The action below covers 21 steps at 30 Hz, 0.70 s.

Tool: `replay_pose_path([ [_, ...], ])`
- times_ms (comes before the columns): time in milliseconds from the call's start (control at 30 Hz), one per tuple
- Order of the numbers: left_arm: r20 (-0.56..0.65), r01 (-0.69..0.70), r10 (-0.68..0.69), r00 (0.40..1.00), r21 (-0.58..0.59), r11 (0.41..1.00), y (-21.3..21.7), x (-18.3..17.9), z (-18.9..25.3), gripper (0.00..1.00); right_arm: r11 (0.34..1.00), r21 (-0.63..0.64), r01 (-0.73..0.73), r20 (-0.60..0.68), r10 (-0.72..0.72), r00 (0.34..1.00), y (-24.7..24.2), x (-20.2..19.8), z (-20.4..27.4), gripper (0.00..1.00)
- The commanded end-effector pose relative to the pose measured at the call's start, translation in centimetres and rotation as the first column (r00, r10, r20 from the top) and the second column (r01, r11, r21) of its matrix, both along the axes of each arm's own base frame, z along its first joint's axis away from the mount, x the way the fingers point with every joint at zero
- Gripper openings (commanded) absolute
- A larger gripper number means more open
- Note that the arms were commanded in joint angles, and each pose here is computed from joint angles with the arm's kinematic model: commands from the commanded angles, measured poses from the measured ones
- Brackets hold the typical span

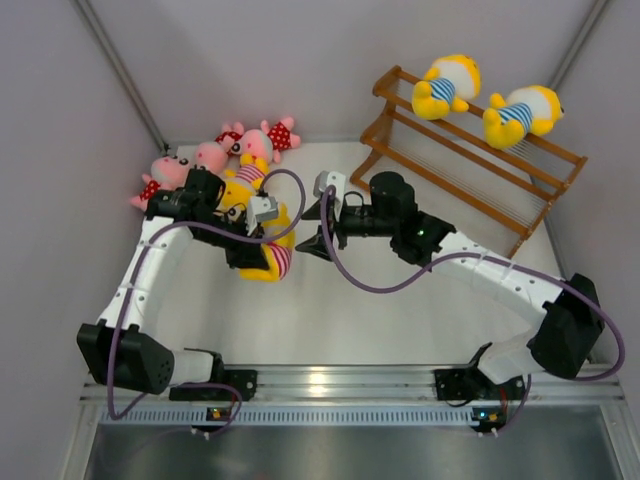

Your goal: Place and organize the stuffed toys onto the shelf

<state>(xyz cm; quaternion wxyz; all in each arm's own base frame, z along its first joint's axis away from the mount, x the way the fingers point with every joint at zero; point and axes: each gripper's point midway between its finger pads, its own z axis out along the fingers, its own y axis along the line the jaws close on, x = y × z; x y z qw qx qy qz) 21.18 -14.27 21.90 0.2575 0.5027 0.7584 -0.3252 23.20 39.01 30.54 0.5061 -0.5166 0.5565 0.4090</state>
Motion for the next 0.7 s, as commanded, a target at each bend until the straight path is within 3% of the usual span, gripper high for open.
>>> replay_pose_path([
  [0, -0.011, 0.021, -0.022, 1.0, -0.084, 0.996, -1.1, -1.6, 2.4, 0.0, 0.988, 0.115, -0.1, 0.1, 0.089, 0.991, 1.3, -1.9, 2.2, 0.7],
  [300, -0.034, 0.01, -0.013, 0.999, -0.072, 0.997, -1.1, -1.3, 2.0, 0.0, 0.989, 0.097, -0.115, 0.094, 0.106, 0.99, 3.5, -4.3, 1.2, 0.69],
  [500, -0.019, 0.011, -0.012, 1.0, -0.092, 0.996, -1.3, -1.2, 2.8, 0.0, 0.997, 0.029, -0.075, 0.014, 0.075, 0.997, 5.1, -3.1, -1.5, 0.67],
  [600, -0.014, 0.011, -0.012, 1.0, -0.096, 0.995, -1.4, -1.1, 3.0, 0.0, 0.998, 0.004, -0.058, -0.019, 0.058, 0.998, 5.7, -2.5, -2.2, 0.64],
  [667, -0.018, 0.012, -0.014, 1.0, -0.1, 0.995, -1.4, -1.2, 3.0, 0.0, 0.999, -0.018, -0.049, -0.049, 0.049, 0.998, 6.1, -2.2, -3.1, 0.56],
])
